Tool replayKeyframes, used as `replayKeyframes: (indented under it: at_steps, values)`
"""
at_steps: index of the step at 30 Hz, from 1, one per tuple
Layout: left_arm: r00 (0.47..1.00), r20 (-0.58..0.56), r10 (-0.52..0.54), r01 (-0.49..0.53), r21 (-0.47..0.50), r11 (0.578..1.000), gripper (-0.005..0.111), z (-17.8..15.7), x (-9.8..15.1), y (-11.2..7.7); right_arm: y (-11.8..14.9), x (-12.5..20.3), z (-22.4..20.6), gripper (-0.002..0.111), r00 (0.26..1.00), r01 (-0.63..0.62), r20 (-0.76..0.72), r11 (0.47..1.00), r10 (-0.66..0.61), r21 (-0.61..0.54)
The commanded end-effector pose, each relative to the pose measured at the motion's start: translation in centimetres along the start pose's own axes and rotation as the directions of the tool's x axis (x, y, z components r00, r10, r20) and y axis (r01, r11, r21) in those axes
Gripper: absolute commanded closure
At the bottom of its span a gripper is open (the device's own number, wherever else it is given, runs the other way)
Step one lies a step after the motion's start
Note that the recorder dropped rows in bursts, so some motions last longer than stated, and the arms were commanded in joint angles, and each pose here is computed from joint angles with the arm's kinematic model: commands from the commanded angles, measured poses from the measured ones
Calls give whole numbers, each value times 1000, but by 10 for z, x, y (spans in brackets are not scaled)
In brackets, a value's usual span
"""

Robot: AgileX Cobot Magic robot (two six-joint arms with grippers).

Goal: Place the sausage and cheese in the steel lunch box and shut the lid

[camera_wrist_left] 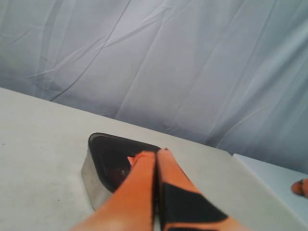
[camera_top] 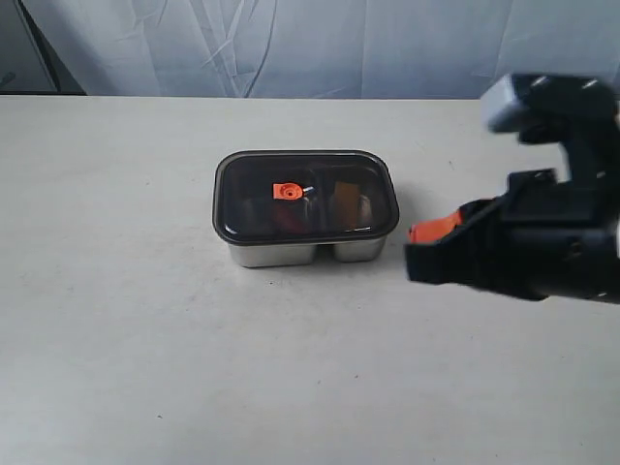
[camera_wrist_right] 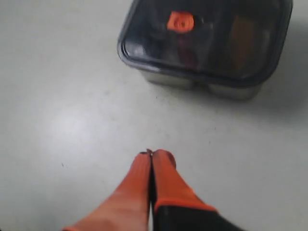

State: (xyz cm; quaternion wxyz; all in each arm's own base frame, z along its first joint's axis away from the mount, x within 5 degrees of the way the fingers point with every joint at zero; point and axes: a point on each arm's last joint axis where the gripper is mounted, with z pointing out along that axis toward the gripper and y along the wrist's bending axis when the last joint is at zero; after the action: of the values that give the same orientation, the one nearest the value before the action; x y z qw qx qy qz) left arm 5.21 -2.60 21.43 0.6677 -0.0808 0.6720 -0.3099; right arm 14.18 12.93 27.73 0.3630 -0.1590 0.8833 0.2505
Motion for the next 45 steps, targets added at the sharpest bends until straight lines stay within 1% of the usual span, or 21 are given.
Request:
replayKeyframes:
  at_steps: [1,4,6,8,11,14,16,18,21,22,25,28,45]
  values:
    - [1000,-11,24,-23,12,1000,107,-1,2,0,-9,-9,-55,109,972,-15,233,1000,15,-4]
    - [1000,-12,26,-26,12,1000,107,-1,2,0,-22,0,-87,109,928,-78,367,996,59,36]
    - [999,-13,31,-31,11,999,107,-1,2,0,-32,16,-100,109,890,-116,450,991,71,72]
    - [999,-13,31,-31,11,999,107,-1,2,0,-40,36,-104,109,848,-165,521,983,101,79]
    - [999,-13,33,-33,11,999,107,-1,2,0,-52,69,-99,109,791,-205,602,975,114,85]
    - [999,-13,33,-33,11,999,107,-1,2,0,-62,93,-89,109,721,-255,676,965,153,54]
    - [999,-13,33,-33,11,999,107,-1,2,0,-68,105,-84,109,684,-292,708,955,176,45]
    - [999,-13,33,-33,11,999,107,-1,2,0,-73,116,-77,109,668,-317,720,947,188,47]
    - [999,-13,33,-33,11,999,107,-1,2,0,-80,127,-66,109,683,-347,704,935,198,75]
    - [999,-13,33,-33,11,999,107,-1,2,0,-80,126,-67,109,673,-346,714,935,193,73]
    - [999,-13,33,-33,11,999,107,-1,2,0,-81,129,-64,109,705,-343,684,934,185,101]
    - [999,-13,33,-33,11,999,107,-1,2,0,-81,131,-63,109,718,-346,669,932,192,104]
    - [999,-14,36,-36,11,999,107,-1,2,0,-81,131,-63,109,718,-351,666,931,200,99]
